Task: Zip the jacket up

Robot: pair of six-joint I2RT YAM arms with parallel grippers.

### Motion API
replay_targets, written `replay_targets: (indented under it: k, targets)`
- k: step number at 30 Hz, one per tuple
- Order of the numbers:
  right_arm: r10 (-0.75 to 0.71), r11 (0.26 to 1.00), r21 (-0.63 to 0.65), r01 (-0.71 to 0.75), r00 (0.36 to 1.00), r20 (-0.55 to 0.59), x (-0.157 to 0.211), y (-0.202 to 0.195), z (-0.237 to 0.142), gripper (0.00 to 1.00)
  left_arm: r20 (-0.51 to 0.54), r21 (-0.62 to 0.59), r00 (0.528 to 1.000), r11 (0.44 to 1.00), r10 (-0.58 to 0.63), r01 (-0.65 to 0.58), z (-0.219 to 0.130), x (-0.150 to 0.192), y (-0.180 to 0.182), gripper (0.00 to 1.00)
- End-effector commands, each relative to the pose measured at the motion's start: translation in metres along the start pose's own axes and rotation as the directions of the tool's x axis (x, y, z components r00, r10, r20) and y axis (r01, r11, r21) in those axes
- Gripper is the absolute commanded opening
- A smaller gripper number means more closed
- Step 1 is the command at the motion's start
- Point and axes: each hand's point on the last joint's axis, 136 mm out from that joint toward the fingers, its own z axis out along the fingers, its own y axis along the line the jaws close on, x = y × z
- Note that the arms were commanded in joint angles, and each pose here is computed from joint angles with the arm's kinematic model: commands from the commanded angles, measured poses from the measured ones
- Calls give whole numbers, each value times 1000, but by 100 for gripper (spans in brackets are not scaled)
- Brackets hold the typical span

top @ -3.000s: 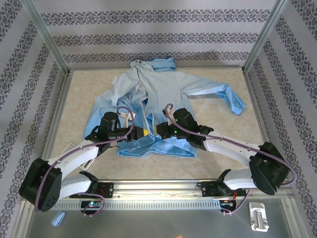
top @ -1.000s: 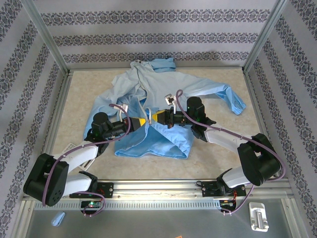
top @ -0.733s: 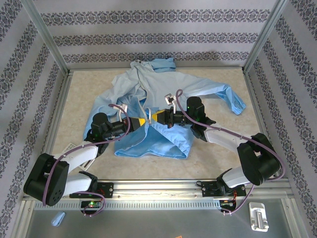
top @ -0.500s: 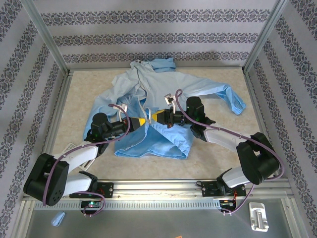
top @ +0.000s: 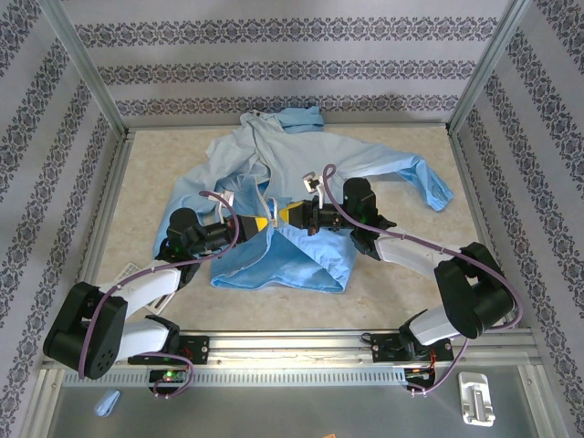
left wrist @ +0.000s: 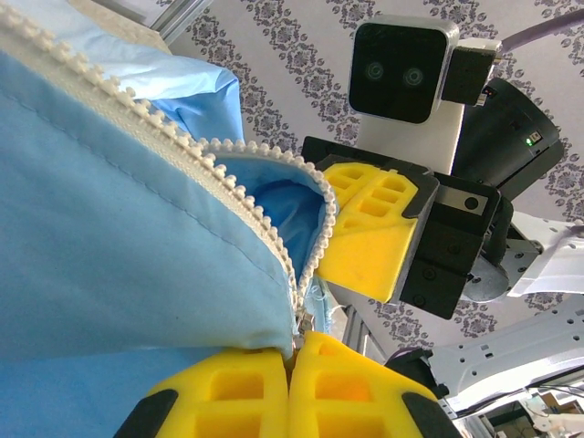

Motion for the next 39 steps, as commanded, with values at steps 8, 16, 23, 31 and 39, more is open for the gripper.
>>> replay_targets:
  k: [8,16,23,31,39]
  targets:
    - [-61,997,-54,64,997,50,-22,16,1,0,22,47,1000,999,16,-17,-6,1,-6,0]
    - [-51,997,-54,54,998,47,-22,15,5,0,25,47,1000,999,11,-12,-8,3,-6,0]
    - [-32,998,-46,34,998,45,-22,14,10,0,29,20,999,999,32,-33,-11,3,-7,0]
    - [-15,999,-50,17,999,37,-20,17,15,0,-1,-79,996,993,84,-84,-17,7,0,0]
    - [-15,998,-57,16,999,34,-18,20,20,0,-11,-99,995,990,97,-98,-17,10,2,0]
